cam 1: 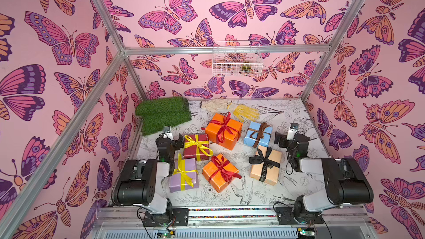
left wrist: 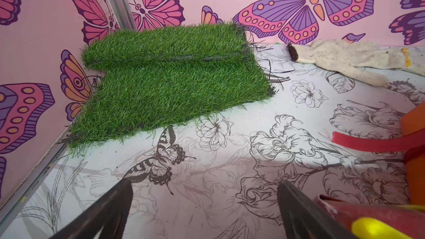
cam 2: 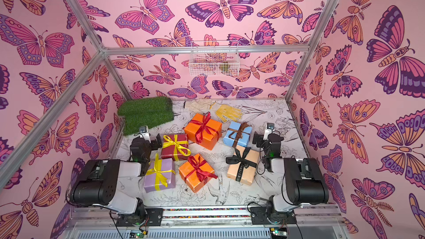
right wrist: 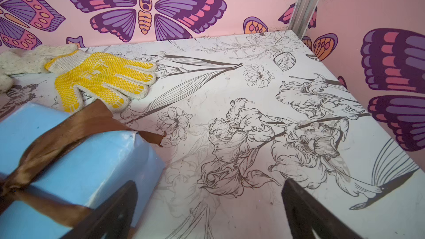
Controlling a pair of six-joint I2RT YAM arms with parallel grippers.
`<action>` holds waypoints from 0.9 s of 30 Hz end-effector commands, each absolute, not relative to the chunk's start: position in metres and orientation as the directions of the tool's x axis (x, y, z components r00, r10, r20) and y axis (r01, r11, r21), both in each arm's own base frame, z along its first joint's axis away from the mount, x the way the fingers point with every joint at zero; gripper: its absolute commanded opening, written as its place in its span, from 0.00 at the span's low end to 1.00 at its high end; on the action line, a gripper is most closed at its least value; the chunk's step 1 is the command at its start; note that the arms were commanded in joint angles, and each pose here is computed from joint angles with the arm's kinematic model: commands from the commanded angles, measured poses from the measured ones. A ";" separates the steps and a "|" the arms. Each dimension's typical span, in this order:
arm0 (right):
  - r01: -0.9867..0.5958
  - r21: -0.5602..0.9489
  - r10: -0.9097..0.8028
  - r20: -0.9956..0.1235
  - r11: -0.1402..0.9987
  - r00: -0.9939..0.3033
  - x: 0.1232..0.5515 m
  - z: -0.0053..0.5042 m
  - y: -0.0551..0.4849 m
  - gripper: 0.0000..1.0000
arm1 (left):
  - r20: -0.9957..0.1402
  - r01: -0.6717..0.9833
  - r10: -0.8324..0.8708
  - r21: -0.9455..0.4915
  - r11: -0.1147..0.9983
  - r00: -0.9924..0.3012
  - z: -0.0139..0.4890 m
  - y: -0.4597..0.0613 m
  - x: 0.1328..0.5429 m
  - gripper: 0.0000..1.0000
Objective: Untie the ribbon bows on the gift boxes
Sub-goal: Move the gift box to the center of the board.
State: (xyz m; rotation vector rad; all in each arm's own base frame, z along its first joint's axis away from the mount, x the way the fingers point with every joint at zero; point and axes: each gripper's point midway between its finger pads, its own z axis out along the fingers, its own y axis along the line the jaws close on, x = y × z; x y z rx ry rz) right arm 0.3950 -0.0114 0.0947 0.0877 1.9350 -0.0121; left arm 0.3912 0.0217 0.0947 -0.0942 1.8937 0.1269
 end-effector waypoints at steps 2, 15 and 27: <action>0.050 0.029 0.045 -0.931 0.998 -0.363 0.396 0.095 -0.007 0.99 | -0.943 -0.108 0.007 0.046 0.993 -0.333 0.090 0.019 0.392 1.00; 0.050 0.030 0.046 -0.930 0.998 -0.364 0.396 0.094 -0.007 0.99 | -0.942 -0.101 0.003 0.039 0.994 -0.337 0.090 0.019 0.392 1.00; 0.050 0.030 0.046 -0.930 0.998 -0.365 0.396 0.094 -0.007 0.99 | -0.941 -0.102 0.003 0.039 0.994 -0.337 0.090 0.019 0.392 1.00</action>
